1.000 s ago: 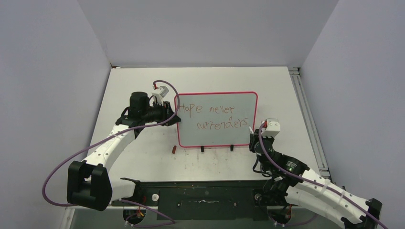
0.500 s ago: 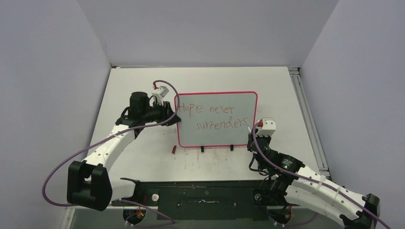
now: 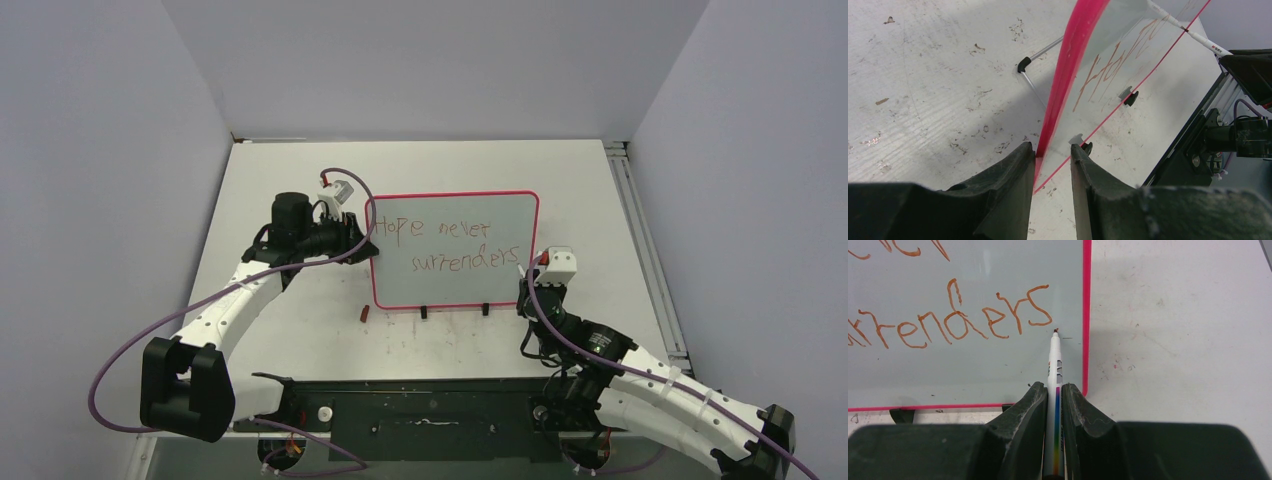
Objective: Write a sentence on the whiteboard
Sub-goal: Write a sentence on the whiteboard, then close the whiteboard marker at the center of the board.
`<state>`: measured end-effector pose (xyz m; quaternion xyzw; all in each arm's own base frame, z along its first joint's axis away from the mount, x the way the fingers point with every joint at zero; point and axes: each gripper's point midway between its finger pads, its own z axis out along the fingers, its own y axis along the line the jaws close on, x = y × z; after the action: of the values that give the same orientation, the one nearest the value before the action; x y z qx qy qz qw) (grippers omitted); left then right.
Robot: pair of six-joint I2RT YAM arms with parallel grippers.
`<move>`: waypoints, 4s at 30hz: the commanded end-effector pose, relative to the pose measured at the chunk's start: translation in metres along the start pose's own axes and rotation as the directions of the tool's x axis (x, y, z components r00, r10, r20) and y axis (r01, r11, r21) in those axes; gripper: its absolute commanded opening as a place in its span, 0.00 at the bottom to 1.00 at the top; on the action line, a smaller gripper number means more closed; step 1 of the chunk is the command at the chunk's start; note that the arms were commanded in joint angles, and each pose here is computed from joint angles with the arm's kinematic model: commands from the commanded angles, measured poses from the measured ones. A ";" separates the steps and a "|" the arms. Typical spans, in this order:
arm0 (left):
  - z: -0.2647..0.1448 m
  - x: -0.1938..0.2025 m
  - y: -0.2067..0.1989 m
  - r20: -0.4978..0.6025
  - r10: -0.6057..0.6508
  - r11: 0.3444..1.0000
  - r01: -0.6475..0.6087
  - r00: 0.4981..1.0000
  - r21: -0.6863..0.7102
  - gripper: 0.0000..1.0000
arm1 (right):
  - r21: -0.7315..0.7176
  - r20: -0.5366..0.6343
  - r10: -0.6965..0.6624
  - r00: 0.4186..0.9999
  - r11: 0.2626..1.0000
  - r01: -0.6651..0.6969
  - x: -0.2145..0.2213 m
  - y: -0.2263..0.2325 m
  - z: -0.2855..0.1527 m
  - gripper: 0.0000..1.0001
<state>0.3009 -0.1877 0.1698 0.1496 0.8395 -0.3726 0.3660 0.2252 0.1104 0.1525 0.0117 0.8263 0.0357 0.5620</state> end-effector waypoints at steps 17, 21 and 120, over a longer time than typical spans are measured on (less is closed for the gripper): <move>-0.009 -0.012 0.003 0.039 0.030 0.997 -0.027 0.999 -0.072 0.36 | -0.151 -0.015 0.047 0.999 0.987 -0.049 -0.031 0.022 -0.025 0.05; -0.015 -0.016 0.003 0.065 0.044 0.995 -0.038 0.997 -0.096 0.46 | -0.203 0.017 0.109 0.994 0.974 -0.103 -0.055 0.023 -0.044 0.05; -0.021 0.146 0.050 -0.124 -0.165 0.785 0.054 0.978 -0.617 0.00 | -0.331 0.347 0.144 0.927 0.943 -0.023 -0.127 0.040 -0.054 0.07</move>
<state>0.2189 -0.1451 0.0428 0.0169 0.9523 -0.0907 0.2908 0.2199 0.1361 0.2814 -0.0436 0.6993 0.1771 0.6911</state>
